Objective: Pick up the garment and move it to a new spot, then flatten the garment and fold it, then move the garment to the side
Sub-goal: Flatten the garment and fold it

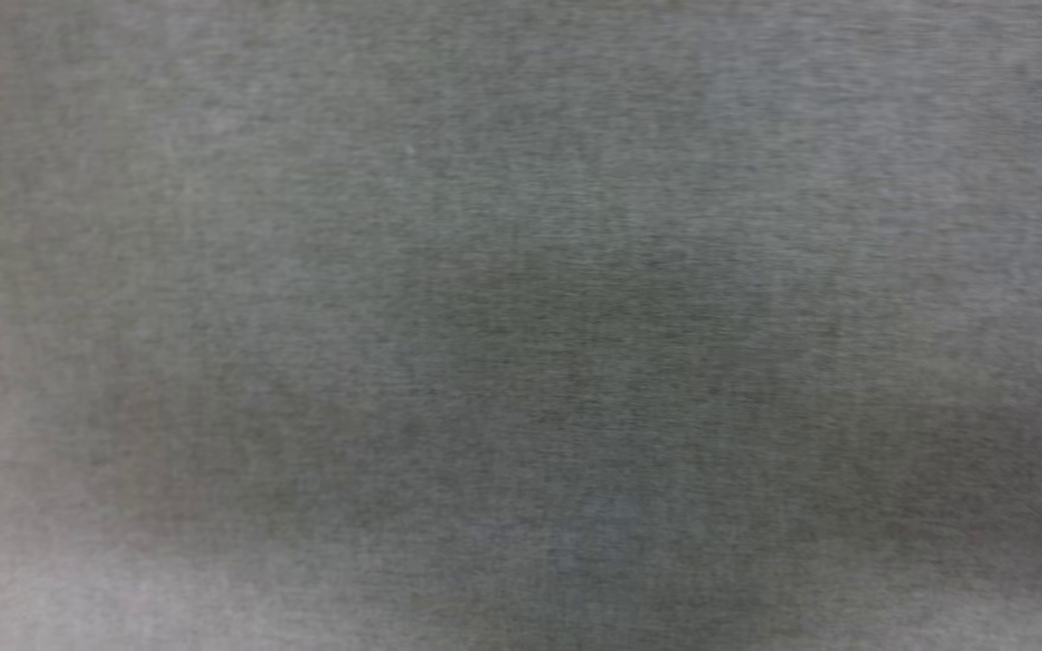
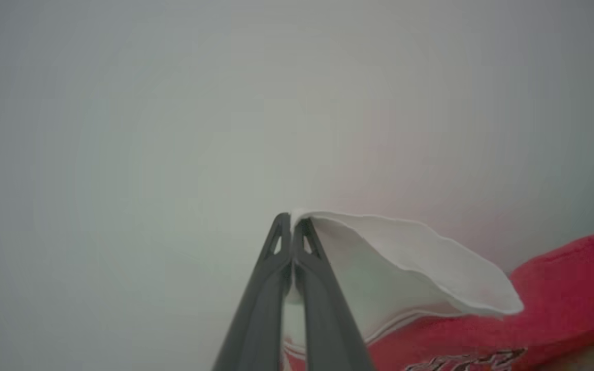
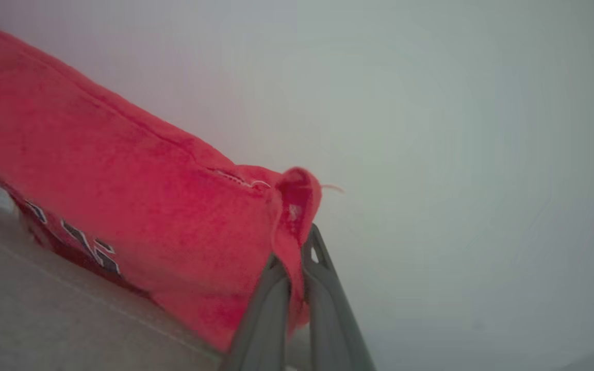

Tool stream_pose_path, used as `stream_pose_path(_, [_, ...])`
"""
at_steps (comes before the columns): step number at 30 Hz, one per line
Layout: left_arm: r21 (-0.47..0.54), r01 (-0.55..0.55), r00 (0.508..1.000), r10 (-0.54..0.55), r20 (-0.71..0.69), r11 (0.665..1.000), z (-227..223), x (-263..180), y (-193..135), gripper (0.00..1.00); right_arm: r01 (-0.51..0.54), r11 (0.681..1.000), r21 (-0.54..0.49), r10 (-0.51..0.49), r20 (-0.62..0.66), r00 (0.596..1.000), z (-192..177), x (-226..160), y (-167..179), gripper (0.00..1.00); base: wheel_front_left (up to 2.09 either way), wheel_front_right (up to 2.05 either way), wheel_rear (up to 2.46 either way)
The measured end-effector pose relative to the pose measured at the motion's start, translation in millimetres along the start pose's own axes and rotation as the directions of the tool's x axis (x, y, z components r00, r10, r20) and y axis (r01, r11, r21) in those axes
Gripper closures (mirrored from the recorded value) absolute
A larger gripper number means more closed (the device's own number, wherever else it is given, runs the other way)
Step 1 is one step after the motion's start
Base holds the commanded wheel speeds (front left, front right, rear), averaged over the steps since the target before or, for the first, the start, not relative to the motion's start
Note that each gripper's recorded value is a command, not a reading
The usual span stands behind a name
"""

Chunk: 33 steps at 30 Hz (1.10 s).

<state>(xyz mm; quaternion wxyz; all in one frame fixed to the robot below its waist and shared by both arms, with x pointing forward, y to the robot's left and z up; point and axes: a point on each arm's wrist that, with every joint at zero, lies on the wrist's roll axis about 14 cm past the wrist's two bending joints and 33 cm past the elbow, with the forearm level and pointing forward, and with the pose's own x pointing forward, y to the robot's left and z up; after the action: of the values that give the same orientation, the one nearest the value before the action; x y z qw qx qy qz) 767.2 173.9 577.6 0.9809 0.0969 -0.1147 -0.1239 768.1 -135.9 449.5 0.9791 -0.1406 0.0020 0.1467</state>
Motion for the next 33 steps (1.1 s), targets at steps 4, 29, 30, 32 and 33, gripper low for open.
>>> stream_pose_path(4, [-0.015, 0.006, 0.983, -0.008, -0.182, 1.0, -58.6, -35.0, -2.3, 1.0, -0.035, 0.999, 0.029, 0.038, -0.085, 0.996, -31.1, -8.9, 22.0, 1.0, 0.0, 0.0, 0.0])
stream_pose_path(29, [-0.268, 0.031, 0.614, -0.23, -0.755, 0.963, -68.3, -329.5, -51.7, 1.0, -0.202, 0.97, 0.137, 0.231, -0.247, 0.941, -19.4, -201.2, 43.7, 1.0, 0.0, 0.0, 0.0])
stream_pose_path(30, [-0.282, 0.018, 0.604, -0.235, -0.761, 0.959, -63.1, -342.7, -59.0, 1.0, -0.204, 0.968, 0.147, 0.237, -0.256, 0.937, -20.8, -213.2, 43.0, 1.0, 0.0, 0.0, 0.0])
stream_pose_path(32, [-0.303, -0.01, 0.584, -0.24, -0.775, 0.953, -54.1, -369.3, -71.9, 1.0, -0.209, 0.964, 0.164, 0.249, -0.287, 0.925, -26.3, -238.2, 41.9, 1.0, 0.0, 0.0, 0.0])
stream_pose_path(33, [-0.312, -0.023, 0.574, -0.243, -0.782, 0.95, -50.8, -382.3, -77.5, 1.0, -0.209, 0.963, 0.173, 0.253, -0.296, 0.921, -27.8, -249.1, 40.8, 1.0, 0.0, 0.0, 0.0])
